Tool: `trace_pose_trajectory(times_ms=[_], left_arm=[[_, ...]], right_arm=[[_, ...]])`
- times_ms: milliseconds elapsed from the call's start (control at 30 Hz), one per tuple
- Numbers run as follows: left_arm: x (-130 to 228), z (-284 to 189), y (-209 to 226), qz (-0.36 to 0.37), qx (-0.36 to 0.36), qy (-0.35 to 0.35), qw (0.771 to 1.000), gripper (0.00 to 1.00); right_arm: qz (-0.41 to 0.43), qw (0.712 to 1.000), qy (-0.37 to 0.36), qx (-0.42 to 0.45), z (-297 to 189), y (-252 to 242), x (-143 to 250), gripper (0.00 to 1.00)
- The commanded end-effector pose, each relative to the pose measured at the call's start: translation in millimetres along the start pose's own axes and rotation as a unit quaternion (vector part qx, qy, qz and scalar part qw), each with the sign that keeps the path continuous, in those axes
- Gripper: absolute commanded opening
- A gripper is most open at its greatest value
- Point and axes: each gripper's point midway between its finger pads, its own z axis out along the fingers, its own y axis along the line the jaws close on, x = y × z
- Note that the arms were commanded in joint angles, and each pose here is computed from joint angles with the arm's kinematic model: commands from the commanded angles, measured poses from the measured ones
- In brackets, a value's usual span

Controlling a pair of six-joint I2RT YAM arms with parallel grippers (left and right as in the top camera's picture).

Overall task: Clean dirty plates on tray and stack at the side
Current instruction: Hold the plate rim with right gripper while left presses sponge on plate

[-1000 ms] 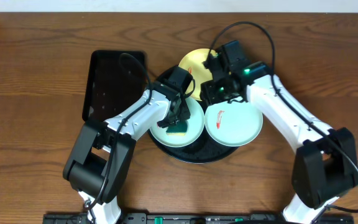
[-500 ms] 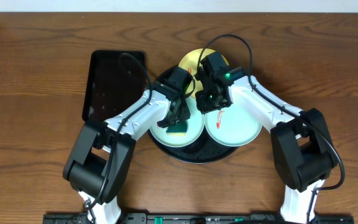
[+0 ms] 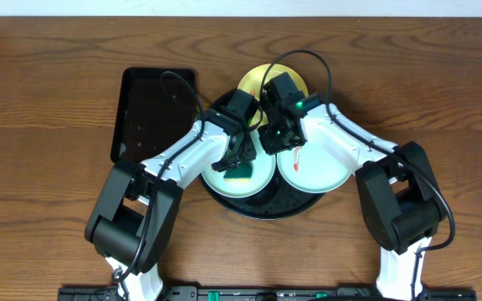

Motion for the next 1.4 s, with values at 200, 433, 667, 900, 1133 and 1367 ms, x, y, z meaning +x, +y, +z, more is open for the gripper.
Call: trace_pose_trajectory(times_ms=[200, 433, 667, 900, 1133, 1367], left_arm=[[-2.9, -8.1, -7.1, 0.009, 0.011, -0.008, 1.000, 0.48], [-2.9, -8.1, -7.1, 0.009, 0.011, -0.007, 1.000, 0.48], [-2.9, -8.1, -7.1, 0.009, 0.011, -0.008, 1.000, 0.48], [-3.6, -8.2, -7.9, 0.009, 0.013, -0.009, 1.000, 0.48], [-3.6, -8.2, -7.9, 0.009, 0.013, -0.009, 1.000, 0.56], [-3.6, -8.2, -7.9, 0.009, 0.013, -0.009, 1.000, 0.56]], right_arm=[[-0.004, 1.000, 0.004, -0.004, 4.8, 9.3, 1.9, 0.27], [-0.003, 1.000, 0.005, 0.017, 4.9, 2.4, 3.5, 0.05], [-0.003, 1.000, 0.008, 0.017, 4.9, 2.2, 4.7, 0.01], [-0.002, 1.000, 0.010, 0.018, 4.8, 1.9, 6.0, 0.01], [-0.002, 1.000, 0.012, 0.018, 4.7, 1.4, 6.9, 0.01], [-0.002, 1.000, 0.012, 0.018, 4.7, 1.4, 6.9, 0.01]])
